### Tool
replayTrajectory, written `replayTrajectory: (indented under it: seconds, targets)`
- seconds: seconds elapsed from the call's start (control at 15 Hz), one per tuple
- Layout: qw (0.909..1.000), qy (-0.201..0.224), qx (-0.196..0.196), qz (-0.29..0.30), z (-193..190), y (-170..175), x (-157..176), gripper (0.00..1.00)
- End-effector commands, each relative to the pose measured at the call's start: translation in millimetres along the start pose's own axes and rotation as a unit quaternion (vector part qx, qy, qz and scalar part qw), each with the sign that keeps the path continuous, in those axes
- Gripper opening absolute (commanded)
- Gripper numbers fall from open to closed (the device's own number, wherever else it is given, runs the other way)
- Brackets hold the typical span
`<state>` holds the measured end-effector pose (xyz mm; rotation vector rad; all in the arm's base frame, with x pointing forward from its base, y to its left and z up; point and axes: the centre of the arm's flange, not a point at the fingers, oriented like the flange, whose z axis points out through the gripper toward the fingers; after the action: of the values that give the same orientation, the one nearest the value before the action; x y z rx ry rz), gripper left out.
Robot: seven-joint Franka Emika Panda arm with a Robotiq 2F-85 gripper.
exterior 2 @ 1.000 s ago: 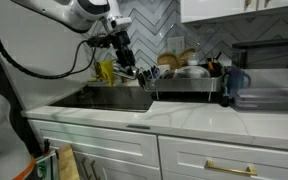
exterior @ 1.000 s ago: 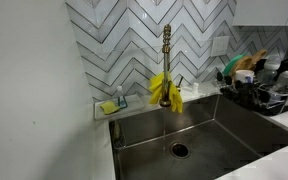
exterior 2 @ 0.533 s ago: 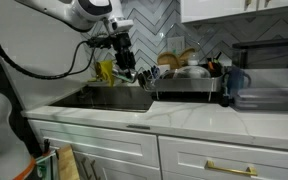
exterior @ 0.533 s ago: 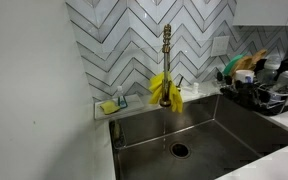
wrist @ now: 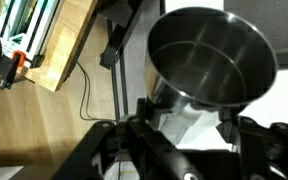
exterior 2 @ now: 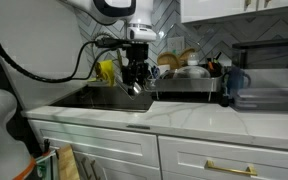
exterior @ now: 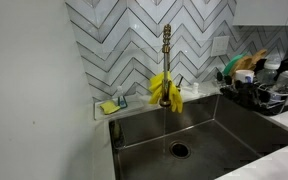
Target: Pour the contents of the silver cup into the sink and then close the tap
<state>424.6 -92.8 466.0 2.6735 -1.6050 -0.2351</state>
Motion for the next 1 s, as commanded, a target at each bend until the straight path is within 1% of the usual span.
replayTrajectory:
  seconds: [0.0, 0.07, 0.2, 0.27, 0.4, 0.47, 0.6, 0.93]
  targets:
    - [0.9955, -0.081, 0.045, 0.016, 17, 5, 40, 0.41]
    - [0.9933, -0.098, 0.059, 0.020, 23, 6, 46, 0.41]
    - [0.9863, -0.144, 0.071, 0.037, 40, 8, 60, 0.41]
    - [0.9816, -0.167, 0.073, 0.057, 47, 11, 68, 0.41]
    - [0.9739, -0.195, 0.085, 0.079, 64, 13, 78, 0.41]
    - [0.9689, -0.214, 0.093, 0.080, 72, 14, 82, 0.41]
    - [0.9595, -0.240, 0.113, 0.094, 87, 16, 94, 0.41]
    - [0.9416, -0.285, 0.145, 0.107, 113, 11, 109, 0.41]
